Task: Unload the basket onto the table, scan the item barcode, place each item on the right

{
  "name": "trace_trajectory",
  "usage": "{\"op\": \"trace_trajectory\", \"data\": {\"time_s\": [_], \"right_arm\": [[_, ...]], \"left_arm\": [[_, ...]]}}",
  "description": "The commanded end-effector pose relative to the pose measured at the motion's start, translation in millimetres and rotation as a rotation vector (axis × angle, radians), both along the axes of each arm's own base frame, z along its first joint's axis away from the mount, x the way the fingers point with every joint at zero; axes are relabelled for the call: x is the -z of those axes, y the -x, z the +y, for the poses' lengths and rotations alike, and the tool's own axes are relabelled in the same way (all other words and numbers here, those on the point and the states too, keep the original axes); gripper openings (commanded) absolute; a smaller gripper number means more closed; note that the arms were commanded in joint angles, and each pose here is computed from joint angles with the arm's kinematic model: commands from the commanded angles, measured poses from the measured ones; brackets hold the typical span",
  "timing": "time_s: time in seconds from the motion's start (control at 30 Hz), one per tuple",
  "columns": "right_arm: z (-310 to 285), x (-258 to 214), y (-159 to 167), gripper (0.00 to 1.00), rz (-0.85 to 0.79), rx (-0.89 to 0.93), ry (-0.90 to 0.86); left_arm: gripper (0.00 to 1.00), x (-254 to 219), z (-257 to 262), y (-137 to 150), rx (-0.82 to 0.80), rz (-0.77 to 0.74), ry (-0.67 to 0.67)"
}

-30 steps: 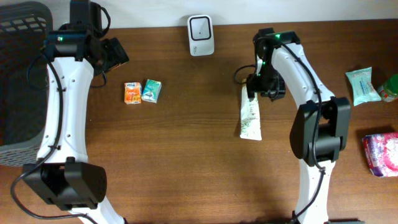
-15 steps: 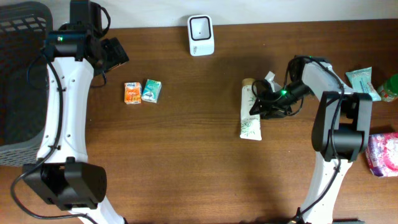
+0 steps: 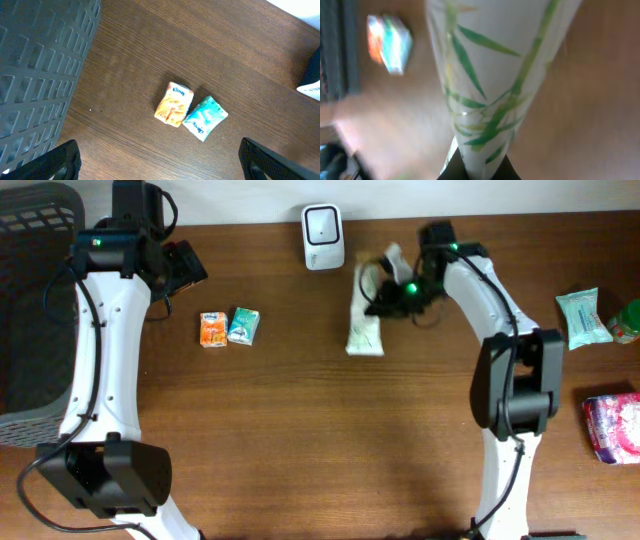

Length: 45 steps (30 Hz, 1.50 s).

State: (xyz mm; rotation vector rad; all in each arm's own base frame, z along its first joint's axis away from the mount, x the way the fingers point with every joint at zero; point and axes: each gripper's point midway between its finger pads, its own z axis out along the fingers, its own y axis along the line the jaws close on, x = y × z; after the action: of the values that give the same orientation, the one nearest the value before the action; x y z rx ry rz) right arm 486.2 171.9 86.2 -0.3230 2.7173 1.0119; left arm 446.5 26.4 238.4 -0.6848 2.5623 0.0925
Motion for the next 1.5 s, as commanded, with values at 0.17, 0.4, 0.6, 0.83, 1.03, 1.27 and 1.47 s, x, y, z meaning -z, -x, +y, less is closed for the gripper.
{"op": "trace_trajectory", "data": {"time_s": [0.17, 0.4, 0.6, 0.83, 1.03, 1.27, 1.47], "right_arm": [[69.9, -93.0, -92.9, 0.04, -0.361, 0.183, -0.218], [100.2, -62.0, -114.9, 0.04, -0.368, 0.259, -0.260], [100.7, -40.1, -115.5, 0.04, -0.319, 0.272, -0.256], [31.6, -72.0, -112.1, 0.04, -0.244, 0.331, -0.220], [-115.5, -106.2, -45.9, 0.04, -0.121, 0.363, -0.003], [-325.5, -27.4, 92.6, 0.04, 0.358, 0.485, 0.679], [-393.0, -10.6, 74.1, 0.06, 0.231, 0.637, 0.751]], "left_arm": [[0.99, 0.2, 3.1, 0.5, -0.015, 0.000, -0.003], [0.99, 0.4, 3.1, 0.4, -0.015, 0.000, -0.003], [0.99, 0.2, 3.1, 0.5, -0.015, 0.000, -0.003], [0.99, 0.2, 3.0, 0.5, -0.015, 0.000, -0.002], [0.99, 0.4, 3.0, 0.4, -0.015, 0.001, -0.002], [0.99, 0.2, 3.1, 0.5, -0.015, 0.000, -0.003], [0.99, 0.2, 3.1, 0.5, -0.015, 0.000, -0.003]]}}
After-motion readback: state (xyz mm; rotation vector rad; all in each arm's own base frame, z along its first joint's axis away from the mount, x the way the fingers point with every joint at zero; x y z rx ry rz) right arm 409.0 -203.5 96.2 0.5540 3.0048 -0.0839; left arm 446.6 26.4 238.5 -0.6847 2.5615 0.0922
